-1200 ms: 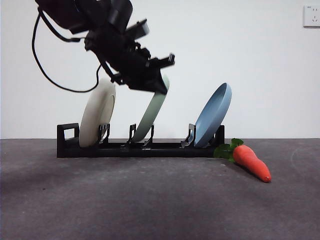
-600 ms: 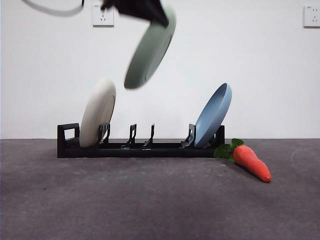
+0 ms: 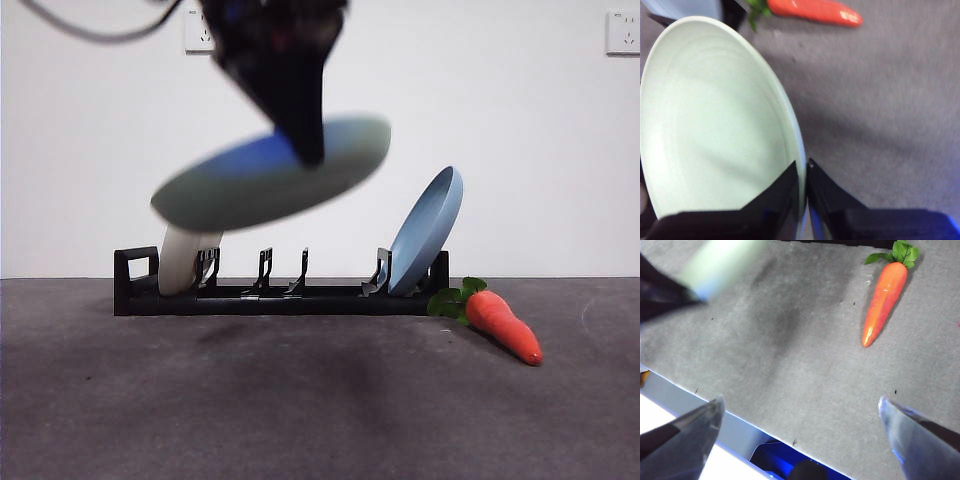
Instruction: Take the green plate from the plate rack,put the plate on the table,take the carrot from the table,put the carrot in the plate
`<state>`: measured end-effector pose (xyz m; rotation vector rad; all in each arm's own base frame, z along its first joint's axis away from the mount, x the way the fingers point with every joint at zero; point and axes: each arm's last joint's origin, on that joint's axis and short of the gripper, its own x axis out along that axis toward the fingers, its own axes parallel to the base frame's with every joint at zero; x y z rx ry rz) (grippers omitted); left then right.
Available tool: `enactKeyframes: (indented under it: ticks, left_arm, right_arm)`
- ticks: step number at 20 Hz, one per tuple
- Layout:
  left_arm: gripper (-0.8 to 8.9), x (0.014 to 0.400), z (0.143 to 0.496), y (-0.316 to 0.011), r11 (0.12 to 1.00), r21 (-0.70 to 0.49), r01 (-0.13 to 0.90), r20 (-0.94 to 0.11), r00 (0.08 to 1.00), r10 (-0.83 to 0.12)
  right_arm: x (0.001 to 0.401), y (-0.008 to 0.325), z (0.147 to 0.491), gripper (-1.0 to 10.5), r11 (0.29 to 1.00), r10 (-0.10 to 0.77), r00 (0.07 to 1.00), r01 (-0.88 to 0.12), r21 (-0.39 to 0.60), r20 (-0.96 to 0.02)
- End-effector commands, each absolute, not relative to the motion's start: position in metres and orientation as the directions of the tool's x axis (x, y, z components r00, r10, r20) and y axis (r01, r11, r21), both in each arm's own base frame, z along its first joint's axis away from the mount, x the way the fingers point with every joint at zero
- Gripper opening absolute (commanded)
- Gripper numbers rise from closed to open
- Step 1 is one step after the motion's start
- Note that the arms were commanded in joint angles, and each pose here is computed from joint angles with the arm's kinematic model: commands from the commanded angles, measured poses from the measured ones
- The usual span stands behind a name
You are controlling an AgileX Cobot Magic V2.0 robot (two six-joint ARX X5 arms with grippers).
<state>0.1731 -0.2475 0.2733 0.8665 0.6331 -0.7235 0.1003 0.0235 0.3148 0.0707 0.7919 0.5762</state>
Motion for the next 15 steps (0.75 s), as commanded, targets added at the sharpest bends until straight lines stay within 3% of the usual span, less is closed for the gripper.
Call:
enactKeyframes:
  ticks: [1, 10, 15]
  left_arm:
    - [-0.05, 0.17, 0.243, -0.248, 0.392, 0.504, 0.769, -0.745, 0.617, -0.252]
    - [-0.05, 0.16, 0.154, -0.28, 0.219, 0.555, 0.803, -0.793, 0.59, -0.152]
    - [0.15, 0.156, 0.144, -0.285, 0.225, 0.513, 0.829, -0.818, 0.551, -0.165]
  right_arm:
    - [0.101, 0.023, 0.316, 6.3, 0.846, 0.514, 0.565, -0.457, 0.275, -0.645]
    - [0.101, 0.023, 0.316, 6.3, 0.846, 0.514, 0.565, -0.457, 0.274, -0.645]
    - [0.102, 0.023, 0.316, 6.3, 0.85, 0.508, 0.568, -0.453, 0.27, -0.647]
